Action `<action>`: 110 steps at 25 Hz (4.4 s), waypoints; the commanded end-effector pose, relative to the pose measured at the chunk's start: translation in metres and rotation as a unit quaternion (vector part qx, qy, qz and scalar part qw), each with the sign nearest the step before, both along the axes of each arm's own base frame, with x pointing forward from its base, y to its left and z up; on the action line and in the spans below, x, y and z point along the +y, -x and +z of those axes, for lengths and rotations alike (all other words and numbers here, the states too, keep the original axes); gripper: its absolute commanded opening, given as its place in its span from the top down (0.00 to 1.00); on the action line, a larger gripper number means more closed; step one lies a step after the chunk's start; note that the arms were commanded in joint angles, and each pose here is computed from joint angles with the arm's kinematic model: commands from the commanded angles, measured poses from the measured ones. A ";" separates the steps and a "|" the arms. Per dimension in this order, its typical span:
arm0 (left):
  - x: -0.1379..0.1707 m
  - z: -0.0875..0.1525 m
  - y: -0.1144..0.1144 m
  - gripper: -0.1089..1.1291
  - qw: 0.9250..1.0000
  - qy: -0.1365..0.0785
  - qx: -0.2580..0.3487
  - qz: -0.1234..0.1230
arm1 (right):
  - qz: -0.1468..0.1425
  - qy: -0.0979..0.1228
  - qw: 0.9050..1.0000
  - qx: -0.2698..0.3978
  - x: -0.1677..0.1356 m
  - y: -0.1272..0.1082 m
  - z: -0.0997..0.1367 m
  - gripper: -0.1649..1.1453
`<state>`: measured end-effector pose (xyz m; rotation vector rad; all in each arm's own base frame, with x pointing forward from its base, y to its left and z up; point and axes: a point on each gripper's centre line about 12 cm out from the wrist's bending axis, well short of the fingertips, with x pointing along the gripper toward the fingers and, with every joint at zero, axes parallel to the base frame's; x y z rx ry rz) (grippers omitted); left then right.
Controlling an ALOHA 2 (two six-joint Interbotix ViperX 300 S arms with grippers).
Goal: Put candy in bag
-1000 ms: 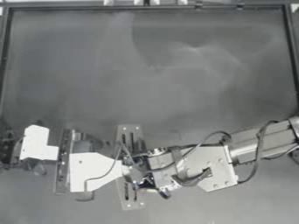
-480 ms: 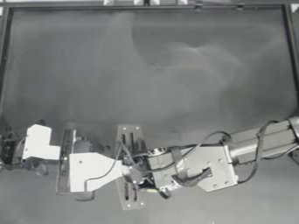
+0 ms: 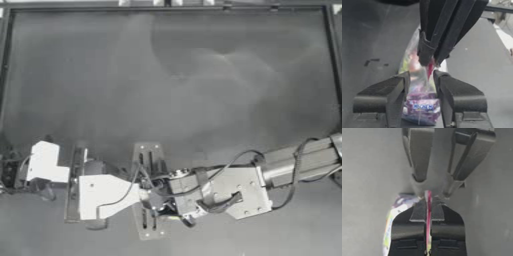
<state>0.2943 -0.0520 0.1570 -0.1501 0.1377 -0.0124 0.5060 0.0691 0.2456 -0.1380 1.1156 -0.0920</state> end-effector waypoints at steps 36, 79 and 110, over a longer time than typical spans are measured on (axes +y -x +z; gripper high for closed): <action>-0.008 0.015 -0.007 0.81 0.999 -0.009 -0.037 -0.012 | 0.004 -0.006 1.000 -0.025 0.002 0.006 0.024 0.84; -0.011 0.022 -0.003 0.82 0.998 -0.024 -0.058 -0.017 | -0.016 -0.028 0.999 0.021 0.004 0.038 0.000 0.84; -0.011 0.020 -0.004 0.82 0.998 -0.024 -0.055 -0.016 | -0.074 -0.046 0.995 0.039 0.010 0.093 -0.005 0.84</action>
